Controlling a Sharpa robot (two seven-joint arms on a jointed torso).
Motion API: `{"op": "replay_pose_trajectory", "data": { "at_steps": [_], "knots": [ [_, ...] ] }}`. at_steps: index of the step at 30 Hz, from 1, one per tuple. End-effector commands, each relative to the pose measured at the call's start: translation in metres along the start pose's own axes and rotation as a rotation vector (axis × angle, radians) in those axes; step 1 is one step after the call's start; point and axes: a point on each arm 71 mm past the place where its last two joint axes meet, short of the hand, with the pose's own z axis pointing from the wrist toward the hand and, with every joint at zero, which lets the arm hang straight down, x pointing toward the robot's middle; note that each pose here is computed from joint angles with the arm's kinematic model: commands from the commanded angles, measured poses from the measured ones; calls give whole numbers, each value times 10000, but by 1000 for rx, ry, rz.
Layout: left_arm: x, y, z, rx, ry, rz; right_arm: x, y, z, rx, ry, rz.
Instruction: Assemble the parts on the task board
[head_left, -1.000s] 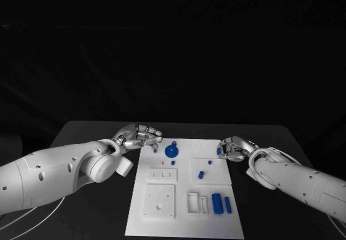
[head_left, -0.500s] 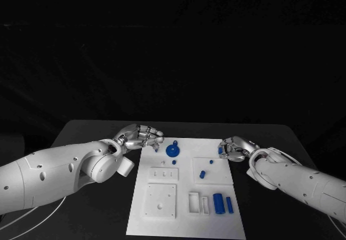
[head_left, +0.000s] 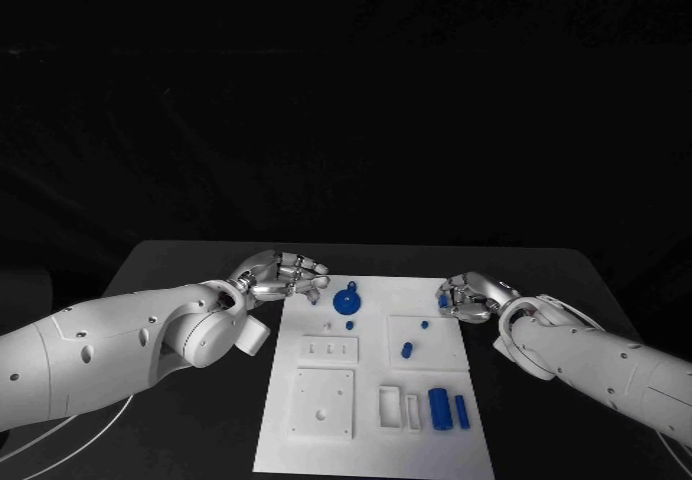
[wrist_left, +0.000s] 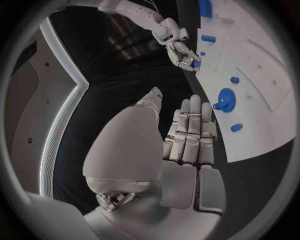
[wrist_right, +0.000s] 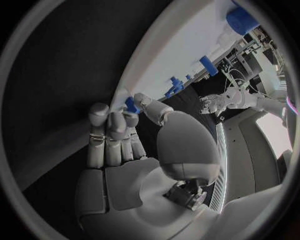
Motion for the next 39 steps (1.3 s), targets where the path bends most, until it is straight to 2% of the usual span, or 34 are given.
{"op": "replay_pose_trajectory", "data": {
  "at_steps": [1, 39],
  "knots": [
    [15, -15, 4, 12, 9, 1, 57, -15, -18, 1, 31, -10],
    [15, -12, 19, 12, 11, 3, 42, -11, -29, -9, 16, -17]
  ]
}}
